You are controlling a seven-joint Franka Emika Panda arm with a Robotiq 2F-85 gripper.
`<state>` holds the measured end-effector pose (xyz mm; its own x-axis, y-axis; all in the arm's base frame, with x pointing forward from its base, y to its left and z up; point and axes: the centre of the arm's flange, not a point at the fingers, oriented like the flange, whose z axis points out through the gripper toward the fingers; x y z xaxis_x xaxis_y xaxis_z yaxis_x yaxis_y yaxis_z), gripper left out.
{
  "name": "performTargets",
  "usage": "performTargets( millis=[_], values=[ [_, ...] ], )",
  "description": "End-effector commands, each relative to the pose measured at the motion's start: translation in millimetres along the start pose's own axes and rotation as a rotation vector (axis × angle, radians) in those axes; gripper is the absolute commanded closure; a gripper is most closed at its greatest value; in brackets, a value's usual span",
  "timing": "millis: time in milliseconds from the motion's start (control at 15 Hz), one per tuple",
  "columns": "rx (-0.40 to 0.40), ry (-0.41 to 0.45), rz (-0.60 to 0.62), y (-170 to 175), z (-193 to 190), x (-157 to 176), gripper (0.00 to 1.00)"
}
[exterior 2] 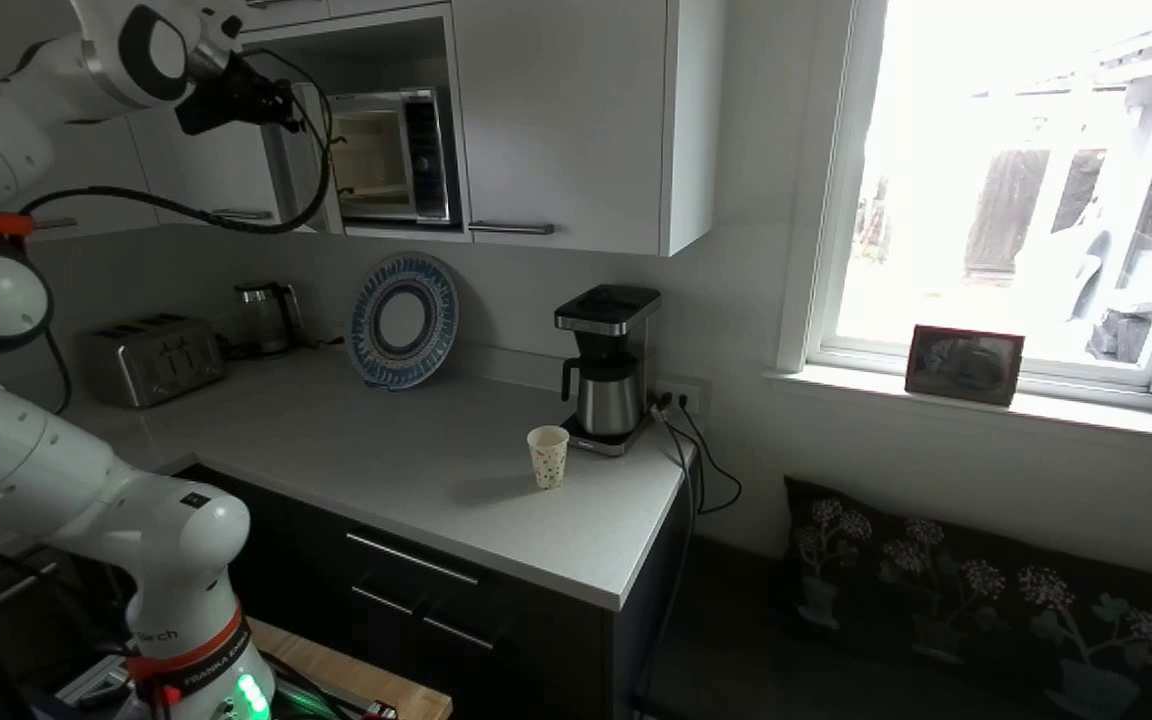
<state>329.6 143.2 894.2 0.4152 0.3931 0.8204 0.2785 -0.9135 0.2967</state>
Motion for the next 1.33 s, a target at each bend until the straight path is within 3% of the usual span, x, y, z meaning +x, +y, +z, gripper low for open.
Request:
performTargets(
  millis=[0, 67, 133, 467, 533, 600, 733, 1000, 1067, 1267],
  values=[
    [-0.06, -0.01, 0.067, 0.8, 23.1, 24.2, 1.0],
    [-0.077, -0.007, 0.078, 2.6, 29.6, 27.9, 0.74],
    [-0.095, -0.006, 0.09, 4.7, 35.0, 31.6, 0.73],
    [-0.177, -0.006, 0.143, 13.7, 56.7, 41.1, 0.37],
    [-0.153, -0.017, 0.139, 12.9, 58.1, 41.9, 0.28],
    [-0.143, -0.013, 0.128, 14.8, 54.4, 30.8, 0.47],
    [-0.138, -0.014, 0.131, 15.3, 59.3, 33.9, 0.31],
    [-0.137, -0.008, 0.134, 15.4, 58.9, 36.5, 0.28],
    [-0.136, -0.008, 0.134, 15.3, 58.8, 36.7, 0.07],
    [-0.224, 0.0, 0.285, 27.0, 77.3, 39.7, 0.0]
  ],
)
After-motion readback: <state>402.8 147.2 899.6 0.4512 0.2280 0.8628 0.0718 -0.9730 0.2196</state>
